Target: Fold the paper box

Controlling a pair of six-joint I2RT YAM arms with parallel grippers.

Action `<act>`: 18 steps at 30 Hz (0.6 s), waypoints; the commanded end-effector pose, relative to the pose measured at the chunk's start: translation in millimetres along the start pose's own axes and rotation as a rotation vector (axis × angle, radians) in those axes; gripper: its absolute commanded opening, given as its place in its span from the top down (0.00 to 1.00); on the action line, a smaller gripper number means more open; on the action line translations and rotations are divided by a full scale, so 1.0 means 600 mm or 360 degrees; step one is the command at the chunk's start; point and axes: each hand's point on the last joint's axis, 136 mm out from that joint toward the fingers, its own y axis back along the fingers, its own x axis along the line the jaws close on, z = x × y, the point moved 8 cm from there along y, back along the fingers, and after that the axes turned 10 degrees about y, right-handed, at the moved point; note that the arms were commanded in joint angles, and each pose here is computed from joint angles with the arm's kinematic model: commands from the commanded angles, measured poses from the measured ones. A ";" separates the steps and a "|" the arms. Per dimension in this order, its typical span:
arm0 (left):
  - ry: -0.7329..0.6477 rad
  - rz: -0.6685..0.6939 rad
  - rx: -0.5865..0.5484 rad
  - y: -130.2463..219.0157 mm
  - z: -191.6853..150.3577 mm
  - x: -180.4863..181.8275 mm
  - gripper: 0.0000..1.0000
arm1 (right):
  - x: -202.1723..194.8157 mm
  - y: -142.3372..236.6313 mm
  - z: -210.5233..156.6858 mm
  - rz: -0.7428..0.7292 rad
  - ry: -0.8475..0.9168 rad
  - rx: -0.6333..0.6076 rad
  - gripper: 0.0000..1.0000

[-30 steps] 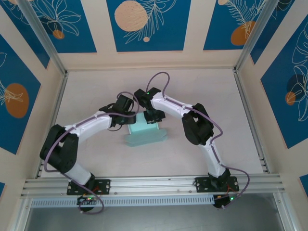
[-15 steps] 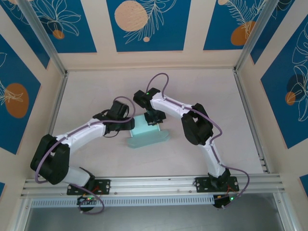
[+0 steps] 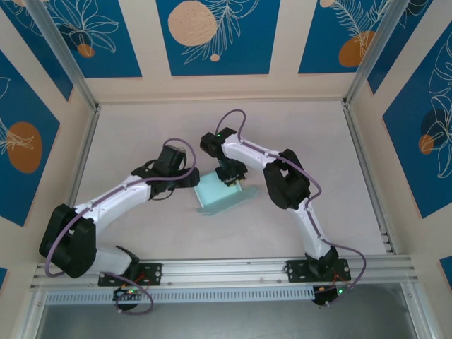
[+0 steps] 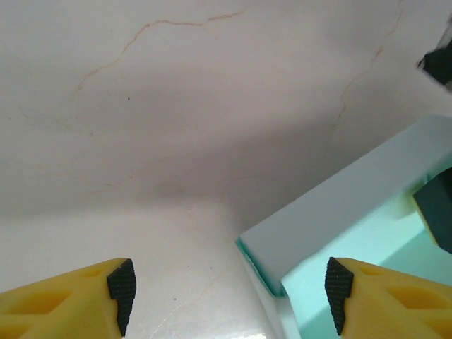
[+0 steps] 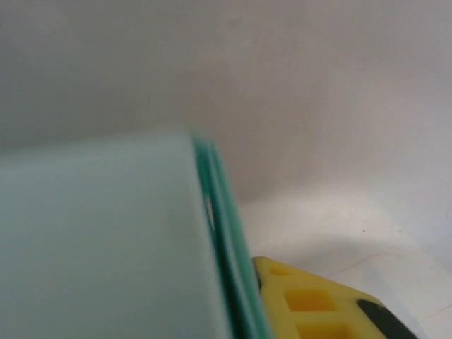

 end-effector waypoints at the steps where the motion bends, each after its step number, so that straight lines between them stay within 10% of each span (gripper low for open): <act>1: 0.0009 -0.0060 -0.0077 0.014 0.028 -0.002 0.27 | -0.012 -0.001 0.007 -0.0003 0.0081 0.0039 0.70; 18: 0.0076 -0.0165 -0.0058 -0.003 0.048 0.023 0.29 | -0.039 0.131 0.064 0.0126 0.0116 -0.0382 0.37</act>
